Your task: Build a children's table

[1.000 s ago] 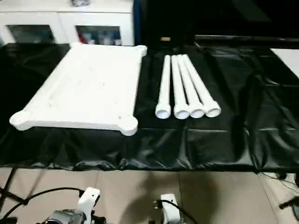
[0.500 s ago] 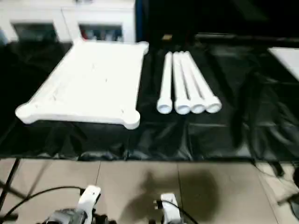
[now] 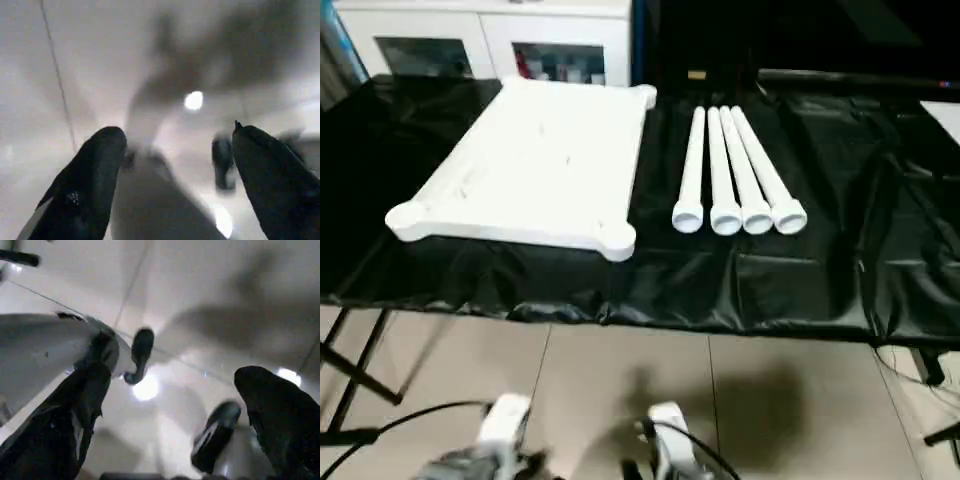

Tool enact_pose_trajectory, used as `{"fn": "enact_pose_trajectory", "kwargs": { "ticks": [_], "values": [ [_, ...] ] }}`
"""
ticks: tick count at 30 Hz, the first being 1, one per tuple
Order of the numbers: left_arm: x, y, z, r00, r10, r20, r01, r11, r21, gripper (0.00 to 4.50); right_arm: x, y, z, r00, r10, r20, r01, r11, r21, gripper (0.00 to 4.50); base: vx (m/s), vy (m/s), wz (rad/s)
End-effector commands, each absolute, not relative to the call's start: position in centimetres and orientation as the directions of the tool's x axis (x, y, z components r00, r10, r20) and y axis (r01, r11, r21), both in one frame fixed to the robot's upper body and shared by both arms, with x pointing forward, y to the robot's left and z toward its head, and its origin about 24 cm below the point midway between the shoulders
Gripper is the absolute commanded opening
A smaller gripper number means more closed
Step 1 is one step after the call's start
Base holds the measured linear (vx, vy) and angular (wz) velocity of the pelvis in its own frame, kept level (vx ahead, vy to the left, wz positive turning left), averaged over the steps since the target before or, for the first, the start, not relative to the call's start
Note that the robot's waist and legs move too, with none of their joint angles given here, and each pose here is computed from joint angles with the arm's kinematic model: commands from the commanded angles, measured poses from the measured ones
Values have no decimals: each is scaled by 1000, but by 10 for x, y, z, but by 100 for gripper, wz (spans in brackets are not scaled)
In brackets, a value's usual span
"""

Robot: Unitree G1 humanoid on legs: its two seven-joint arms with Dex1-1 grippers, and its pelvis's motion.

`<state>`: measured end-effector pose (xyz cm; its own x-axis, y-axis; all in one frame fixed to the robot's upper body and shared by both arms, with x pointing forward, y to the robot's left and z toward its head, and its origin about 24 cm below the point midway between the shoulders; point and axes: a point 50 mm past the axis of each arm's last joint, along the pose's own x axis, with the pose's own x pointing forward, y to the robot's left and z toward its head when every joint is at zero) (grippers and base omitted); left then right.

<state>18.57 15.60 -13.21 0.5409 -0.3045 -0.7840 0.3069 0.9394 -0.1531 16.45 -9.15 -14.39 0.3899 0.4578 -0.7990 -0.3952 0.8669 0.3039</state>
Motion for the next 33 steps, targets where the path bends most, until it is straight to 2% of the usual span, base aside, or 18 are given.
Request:
{"fn": "enact_pose_trajectory", "kwargs": {
  "ticks": [1, 4, 6, 10, 12, 13, 14, 15, 17, 18, 20, 24, 27, 29, 30, 33],
  "values": [
    [200, 156, -109, 683, -398, -612, 388, 908, -158, 381, 168, -86, -135, 396, 579, -712, -532, 777, 336, 450, 0, 0, 0],
    [200, 159, -100, 712, -437, -551, 439, 888, -137, 381, 171, -88, -129, 405, 629, -663, -580, 738, 345, 450, 0, 0, 0],
    [198, 162, -87, 723, -498, -478, 501, 855, -133, 381, 179, -90, -114, 427, 700, -572, -647, 679, 347, 450, 0, 0, 0],
    [190, 167, -63, 717, -590, -372, 581, 800, -150, 381, 194, -93, -82, 468, 766, -441, -737, 613, 283, 450, 0, 0, 0],
    [184, 170, -45, 714, -625, -317, 617, 775, -137, 381, 201, -92, -58, 475, 805, -355, -777, 573, 260, 450, 0, 0, 0],
    [183, 170, -42, 712, -630, -310, 623, 771, -136, 381, 202, -92, -54, 476, 809, -345, -783, 568, 254, 450, 0, 0, 0],
    [181, 170, -30, 718, -640, -275, 640, 762, -103, 381, 205, -92, -38, 474, 830, -295, -805, 544, 238, 450, 0, 0, 0],
    [180, 170, -28, 718, -641, -271, 642, 761, -98, 381, 205, -92, -36, 473, 832, -289, -807, 541, 236, 450, 0, 0, 0],
    [179, 172, 3, 752, -635, -177, 638, 769, -46, 381, 211, -94, 1, 479, 855, -198, -842, 512, 170, 450, 0, 0, 0],
    [179, 172, 3, 752, -635, -177, 638, 769, -46, 381, 211, -94, 1, 479, 855, -198, -842, 512, 170, 450, 0, 0, 0],
    [179, 175, 37, 782, -617, -88, 619, 786, -13, 381, 214, -96, 42, 469, 879, -84, -862, 477, 171, 450, 0, 0, 0],
    [181, 180, 68, 809, -587, -14, 587, 809, 18, 381, 215, -99, 77, 445, 896, 11, -881, 435, 185, 450, 0, 0, 0],
    [186, 184, 83, 835, -550, 29, 549, 835, 43, 381, 220, -103, 88, 468, 883, 42, -871, 453, 190, 450, 0, 0, 0],
    [202, 193, 100, 887, -455, 76, 448, 889, 90, 381, 235, -112, 97, 591, 805, 52, -798, 574, 184, 450, 0, 0, 0],
    [216, 202, 109, 925, -364, 108, 356, 930, 86, 381, 248, -121, 96, 701, 712, 40, -706, 685, 179, 450, 0, 0, 0],
    [223, 211, 108, 958, -285, 43, 278, 953, 124, 381, 258, -133, 87, 810, 586, -32, -569, 797, 203, 450, 0, 0, 0]
  ]
}}
